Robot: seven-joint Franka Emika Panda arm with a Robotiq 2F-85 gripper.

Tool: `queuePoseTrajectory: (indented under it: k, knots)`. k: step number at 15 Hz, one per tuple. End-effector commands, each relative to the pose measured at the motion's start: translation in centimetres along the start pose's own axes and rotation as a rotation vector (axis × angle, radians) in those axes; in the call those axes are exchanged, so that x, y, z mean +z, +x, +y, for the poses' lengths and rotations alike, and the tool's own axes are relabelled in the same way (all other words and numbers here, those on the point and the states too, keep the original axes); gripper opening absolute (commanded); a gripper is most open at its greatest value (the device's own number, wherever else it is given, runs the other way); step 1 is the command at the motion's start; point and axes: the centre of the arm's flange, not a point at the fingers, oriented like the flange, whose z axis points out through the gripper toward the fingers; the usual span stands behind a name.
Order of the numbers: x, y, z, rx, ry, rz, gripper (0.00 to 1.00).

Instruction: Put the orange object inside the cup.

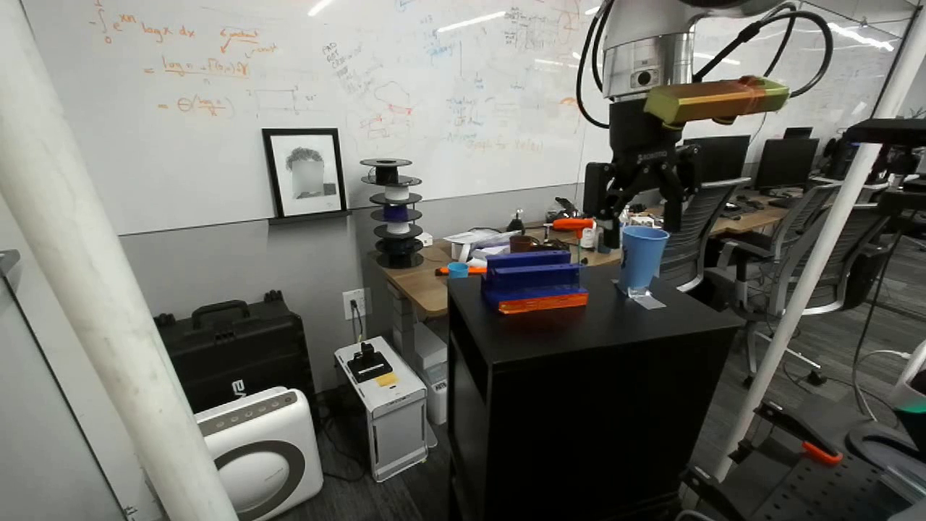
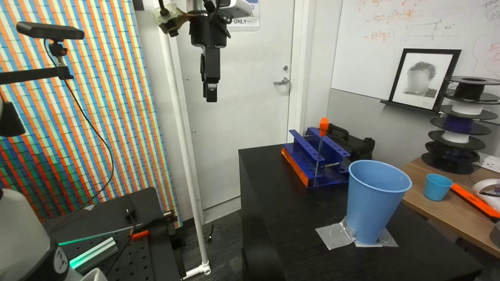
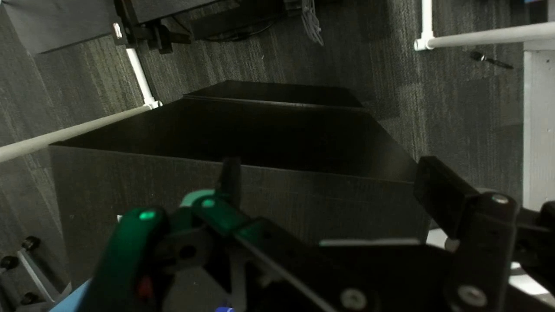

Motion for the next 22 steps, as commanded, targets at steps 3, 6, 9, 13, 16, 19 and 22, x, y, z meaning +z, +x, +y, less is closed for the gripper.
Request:
queuePoseTrajectory:
  k: [3,6,9,13,16,19,22]
  knots:
    - [-1.9,3.7,2.7,-0.275,-0.048,-0.04,1.0]
    - [-3.0,6.3,5.0,-0.408,-0.089,-0.039,1.0]
    - [-3.6,9.2,6.8,-0.499,-0.111,-0.028,1.0]
    - [-3.3,13.1,9.0,-0.595,-0.121,-0.036,1.0]
    - [-2.5,16.1,10.4,-0.674,-0.098,-0.062,1.0]
    - [-1.6,18.8,11.2,-0.744,-0.098,-0.089,1.0]
    - [-1.0,21.3,10.9,-0.792,-0.127,-0.098,1.0]
